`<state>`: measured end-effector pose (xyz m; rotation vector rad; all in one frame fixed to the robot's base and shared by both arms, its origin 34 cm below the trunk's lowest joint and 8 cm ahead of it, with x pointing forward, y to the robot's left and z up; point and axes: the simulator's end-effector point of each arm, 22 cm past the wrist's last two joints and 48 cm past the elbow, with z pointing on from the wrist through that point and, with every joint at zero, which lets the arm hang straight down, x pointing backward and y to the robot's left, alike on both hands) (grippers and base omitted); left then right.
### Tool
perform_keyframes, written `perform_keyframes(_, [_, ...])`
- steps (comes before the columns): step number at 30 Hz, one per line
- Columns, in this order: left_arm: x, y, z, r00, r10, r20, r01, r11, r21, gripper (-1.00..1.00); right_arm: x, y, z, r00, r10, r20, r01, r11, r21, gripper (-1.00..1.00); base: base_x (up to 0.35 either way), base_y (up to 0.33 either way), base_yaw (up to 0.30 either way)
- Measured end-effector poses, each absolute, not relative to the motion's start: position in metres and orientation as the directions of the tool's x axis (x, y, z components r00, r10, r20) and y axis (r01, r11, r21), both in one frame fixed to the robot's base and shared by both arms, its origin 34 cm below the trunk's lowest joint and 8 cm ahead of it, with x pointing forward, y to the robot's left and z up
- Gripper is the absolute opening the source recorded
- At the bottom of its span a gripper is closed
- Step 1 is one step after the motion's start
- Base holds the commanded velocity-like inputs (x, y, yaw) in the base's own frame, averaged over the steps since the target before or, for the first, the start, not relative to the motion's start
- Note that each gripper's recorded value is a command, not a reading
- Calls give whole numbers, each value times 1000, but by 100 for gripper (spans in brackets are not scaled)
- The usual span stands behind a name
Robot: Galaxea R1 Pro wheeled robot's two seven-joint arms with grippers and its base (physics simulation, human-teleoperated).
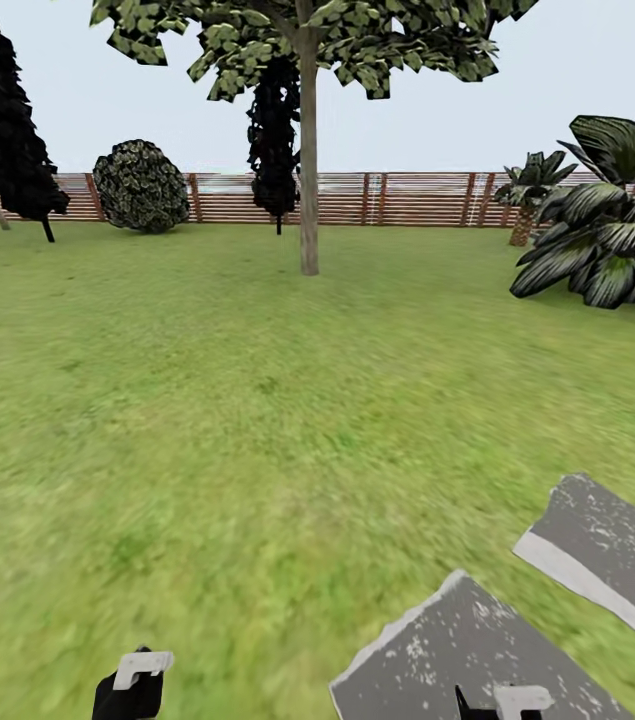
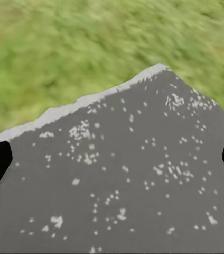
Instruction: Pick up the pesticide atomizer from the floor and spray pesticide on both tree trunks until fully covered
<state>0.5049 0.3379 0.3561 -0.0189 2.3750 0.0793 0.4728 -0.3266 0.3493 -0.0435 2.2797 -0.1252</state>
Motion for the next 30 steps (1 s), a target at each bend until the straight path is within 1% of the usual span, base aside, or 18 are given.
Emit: perform_keyframes(30, [505, 339, 356, -721, 10, -693, -37, 998, 53, -100, 473, -327, 349, -654, -74, -753, 10, 994, -106, 100, 338, 0, 0])
